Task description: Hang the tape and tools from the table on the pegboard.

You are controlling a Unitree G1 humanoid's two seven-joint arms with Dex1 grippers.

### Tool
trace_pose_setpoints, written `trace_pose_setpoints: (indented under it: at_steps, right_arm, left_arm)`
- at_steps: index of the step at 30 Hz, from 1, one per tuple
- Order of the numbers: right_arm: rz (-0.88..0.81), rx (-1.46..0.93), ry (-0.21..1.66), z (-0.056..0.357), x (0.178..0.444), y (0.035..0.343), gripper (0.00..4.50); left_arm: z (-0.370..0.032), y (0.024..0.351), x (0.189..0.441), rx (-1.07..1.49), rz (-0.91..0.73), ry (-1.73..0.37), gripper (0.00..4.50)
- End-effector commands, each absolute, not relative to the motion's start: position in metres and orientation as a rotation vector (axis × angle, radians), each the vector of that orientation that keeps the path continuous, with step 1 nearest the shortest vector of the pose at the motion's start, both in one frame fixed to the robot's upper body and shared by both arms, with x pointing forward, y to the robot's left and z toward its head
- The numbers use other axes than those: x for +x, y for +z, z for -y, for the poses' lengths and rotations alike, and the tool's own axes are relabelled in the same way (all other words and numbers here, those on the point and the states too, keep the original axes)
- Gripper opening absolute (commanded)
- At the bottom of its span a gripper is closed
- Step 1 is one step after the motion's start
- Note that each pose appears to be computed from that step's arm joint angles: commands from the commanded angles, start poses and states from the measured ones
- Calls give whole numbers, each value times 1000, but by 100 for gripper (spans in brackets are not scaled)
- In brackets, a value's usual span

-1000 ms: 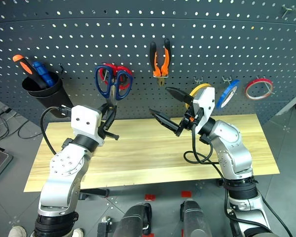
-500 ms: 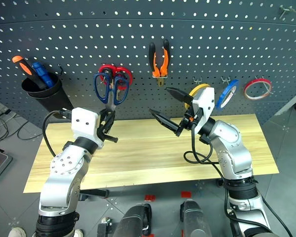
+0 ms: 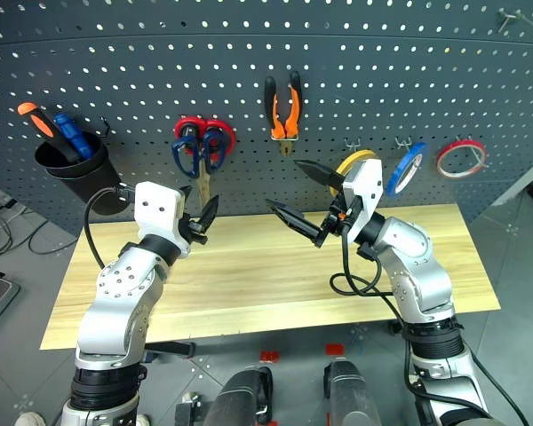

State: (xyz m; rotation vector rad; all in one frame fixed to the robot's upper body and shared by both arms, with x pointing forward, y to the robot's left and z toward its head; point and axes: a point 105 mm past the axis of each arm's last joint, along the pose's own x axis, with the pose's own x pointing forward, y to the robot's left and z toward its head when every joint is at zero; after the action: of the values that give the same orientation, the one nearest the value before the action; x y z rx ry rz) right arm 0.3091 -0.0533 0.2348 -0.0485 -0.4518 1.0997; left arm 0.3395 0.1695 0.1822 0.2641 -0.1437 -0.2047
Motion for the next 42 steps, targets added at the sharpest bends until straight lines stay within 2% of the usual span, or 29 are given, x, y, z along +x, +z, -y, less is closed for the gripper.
trace_pose_setpoints:
  at_steps: [1, 3, 9, 15, 21, 27, 31, 42]
  right_arm:
    - [487, -65, 1112, 53, 301, 240, 450]
    - [487, -66, 1113, 54, 301, 240, 450]
    - [481, -77, 1144, 54, 296, 238, 450]
    - [343, -261, 1246, 39, 285, 196, 450]
    - [344, -256, 1312, 10, 277, 191, 450]
    - [353, -309, 1347, -21, 278, 191, 450]
    - [336, -327, 1374, -37, 278, 189, 450]
    - [293, -288, 1357, -45, 288, 194, 450]
  left_arm:
    - [-170, 188, 335, 276, 175, -216, 387]
    - [-173, 186, 333, 277, 168, -211, 447]
    - [-182, 171, 324, 266, 114, -165, 449]
    - [-221, 118, 292, 193, -93, 46, 449]
    - [-255, 99, 278, 178, -201, 190, 449]
    - [-279, 93, 286, 139, -300, 193, 449]
    - [-289, 83, 302, 64, -394, 140, 449]
    - [-326, 85, 335, 65, -506, 107, 449]
